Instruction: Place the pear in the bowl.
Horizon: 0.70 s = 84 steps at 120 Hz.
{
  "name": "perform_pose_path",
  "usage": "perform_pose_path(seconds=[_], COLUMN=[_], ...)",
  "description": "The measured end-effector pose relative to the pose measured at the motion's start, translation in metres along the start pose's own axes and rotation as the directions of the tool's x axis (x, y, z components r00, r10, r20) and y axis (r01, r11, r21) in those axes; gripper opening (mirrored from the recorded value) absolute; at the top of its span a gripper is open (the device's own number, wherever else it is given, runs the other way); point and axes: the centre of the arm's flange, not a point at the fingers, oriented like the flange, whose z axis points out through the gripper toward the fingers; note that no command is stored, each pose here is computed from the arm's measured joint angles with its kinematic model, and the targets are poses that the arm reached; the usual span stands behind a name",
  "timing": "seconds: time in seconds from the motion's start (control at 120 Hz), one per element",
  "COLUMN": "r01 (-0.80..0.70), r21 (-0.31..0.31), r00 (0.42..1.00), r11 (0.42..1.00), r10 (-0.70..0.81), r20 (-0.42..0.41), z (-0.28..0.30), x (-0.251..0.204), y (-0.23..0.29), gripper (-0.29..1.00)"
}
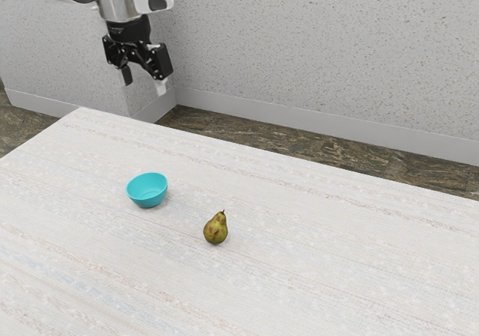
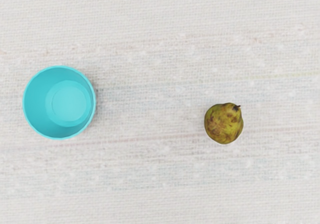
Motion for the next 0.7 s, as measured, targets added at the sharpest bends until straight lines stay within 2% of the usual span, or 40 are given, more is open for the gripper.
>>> perform_pose_path(seconds=[0.175, 0.3, 0.5, 0.6, 0.7], r01=[-0.01, -0.059, -0.121, -0.155, -0.167], r21=[0.009, 0.023, 0.035, -0.004, -0.015], r00=[1.0, 0.998, 0.989, 0.978, 0.964], r11=[1.0, 0.998, 0.992, 0.988, 0.986], r10=[0.01, 0.06, 0.117, 0.154, 0.167], r20=[-0.021, -0.027, 0.09, 0.142, 0.206], z=[-0.005, 0.005, 0.106, 0.15, 0.196], x=[0.009, 0.036, 0.084, 0.093, 0.1], y=[-0.003, 0.023, 0.06, 0.087, 0.099], gripper=[0.7, 0.7, 0.7, 0.7, 0.7])
